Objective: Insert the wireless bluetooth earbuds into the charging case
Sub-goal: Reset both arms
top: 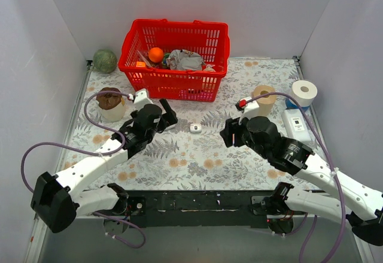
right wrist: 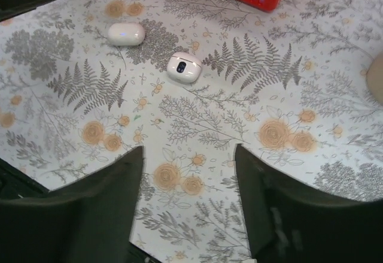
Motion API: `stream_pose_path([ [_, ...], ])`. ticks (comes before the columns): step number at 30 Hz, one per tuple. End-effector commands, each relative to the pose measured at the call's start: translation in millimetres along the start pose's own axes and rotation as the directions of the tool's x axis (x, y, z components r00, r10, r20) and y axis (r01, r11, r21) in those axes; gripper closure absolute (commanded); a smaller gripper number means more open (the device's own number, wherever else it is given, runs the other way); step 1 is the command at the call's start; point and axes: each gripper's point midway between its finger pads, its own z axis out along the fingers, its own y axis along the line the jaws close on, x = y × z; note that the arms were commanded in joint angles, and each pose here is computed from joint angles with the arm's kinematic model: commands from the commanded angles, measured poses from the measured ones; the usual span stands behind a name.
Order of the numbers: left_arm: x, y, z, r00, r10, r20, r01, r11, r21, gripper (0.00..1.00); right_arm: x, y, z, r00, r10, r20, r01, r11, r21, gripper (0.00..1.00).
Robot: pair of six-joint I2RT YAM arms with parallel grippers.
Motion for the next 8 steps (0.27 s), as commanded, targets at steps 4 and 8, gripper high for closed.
stream_pose_path([
  [4, -5, 31, -26, 0.999, 0.025, -0.027, -0.029, 0.990, -0.137, 0.02, -2, -10, 1, 0.997, 0.022, 0.077, -0.025, 0.999, 0.036, 0.08],
  [8, -14, 32, -39, 0.996, 0.084, 0.024, -0.082, 0.995, -0.064, 0.02, -13, -17, -4, 0.991, 0.047, 0.127, -0.056, 0.996, 0.065, 0.06],
])
